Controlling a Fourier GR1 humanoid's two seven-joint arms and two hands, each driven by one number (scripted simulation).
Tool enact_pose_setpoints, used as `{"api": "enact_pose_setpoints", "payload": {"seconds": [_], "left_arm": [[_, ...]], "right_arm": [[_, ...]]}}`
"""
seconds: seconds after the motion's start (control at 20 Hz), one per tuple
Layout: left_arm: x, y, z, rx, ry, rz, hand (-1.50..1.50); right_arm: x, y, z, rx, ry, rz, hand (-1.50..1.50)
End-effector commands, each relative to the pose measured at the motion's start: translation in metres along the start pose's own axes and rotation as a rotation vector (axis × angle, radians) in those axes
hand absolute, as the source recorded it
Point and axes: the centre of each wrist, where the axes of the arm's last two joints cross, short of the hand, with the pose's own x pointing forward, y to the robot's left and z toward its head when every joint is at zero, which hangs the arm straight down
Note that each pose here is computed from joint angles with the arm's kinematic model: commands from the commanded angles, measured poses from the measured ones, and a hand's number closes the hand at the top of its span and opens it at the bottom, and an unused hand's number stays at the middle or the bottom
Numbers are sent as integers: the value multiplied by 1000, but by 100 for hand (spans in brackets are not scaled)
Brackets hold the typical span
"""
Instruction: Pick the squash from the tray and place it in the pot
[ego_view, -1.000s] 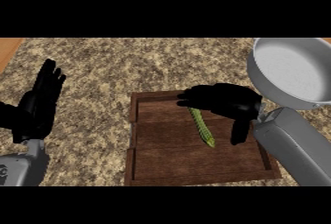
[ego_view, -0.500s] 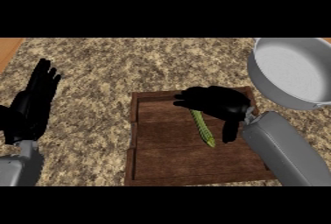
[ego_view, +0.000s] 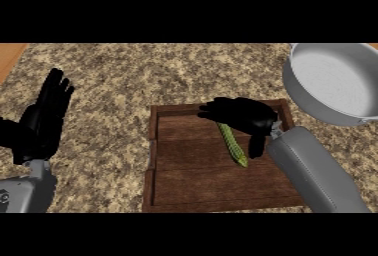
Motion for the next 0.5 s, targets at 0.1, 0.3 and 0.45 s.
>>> {"api": "enact_pose_setpoints", "payload": {"seconds": [0.1,0.3,0.45], "left_arm": [[1,-6,3,-20,-2,-3,0],[10,3,-13,-6,-16,-18,0],[17,-15,8,-11,-2,5,0]], "right_arm": [[11,-3,-33,31,-65,107,150],[-11,12,-21,11,-115,122,150],[-17,27,-18,30,-124,123,150]]}}
